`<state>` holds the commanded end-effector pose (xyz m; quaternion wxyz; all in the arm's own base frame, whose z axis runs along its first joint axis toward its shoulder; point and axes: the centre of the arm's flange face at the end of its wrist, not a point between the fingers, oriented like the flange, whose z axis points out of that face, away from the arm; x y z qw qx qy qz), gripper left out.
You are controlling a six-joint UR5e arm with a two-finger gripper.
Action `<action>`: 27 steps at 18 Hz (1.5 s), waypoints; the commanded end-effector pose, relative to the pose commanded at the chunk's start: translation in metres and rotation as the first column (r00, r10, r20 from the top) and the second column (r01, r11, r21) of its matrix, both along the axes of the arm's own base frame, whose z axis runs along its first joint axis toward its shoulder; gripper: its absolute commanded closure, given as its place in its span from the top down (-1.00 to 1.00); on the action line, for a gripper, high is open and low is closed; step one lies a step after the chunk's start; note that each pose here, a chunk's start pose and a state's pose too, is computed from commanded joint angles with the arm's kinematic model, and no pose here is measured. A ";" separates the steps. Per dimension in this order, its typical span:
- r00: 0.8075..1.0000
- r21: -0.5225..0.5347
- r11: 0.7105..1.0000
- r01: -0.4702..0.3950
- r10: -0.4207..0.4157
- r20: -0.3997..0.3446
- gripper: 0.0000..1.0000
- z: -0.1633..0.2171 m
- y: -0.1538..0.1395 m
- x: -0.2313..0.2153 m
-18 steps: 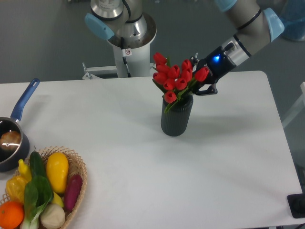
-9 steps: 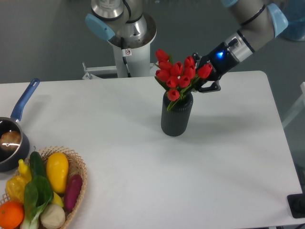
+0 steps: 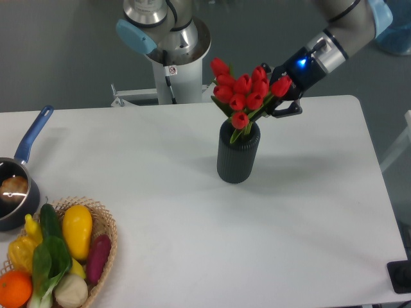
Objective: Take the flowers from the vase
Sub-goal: 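Lift the gripped tulip bunch upward out of the black vase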
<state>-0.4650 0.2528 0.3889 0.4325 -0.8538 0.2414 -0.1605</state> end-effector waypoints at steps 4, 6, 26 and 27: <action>0.999 0.028 0.999 -0.031 0.031 0.019 -0.33 0.011 -0.002 0.006; 0.999 0.038 0.998 -0.040 0.039 0.018 -0.33 0.016 -0.003 0.008; 0.962 0.123 0.958 -0.260 0.245 0.122 -0.33 0.072 -0.031 0.025; 0.953 0.133 0.948 -0.290 0.273 0.131 -0.33 0.077 -0.034 0.024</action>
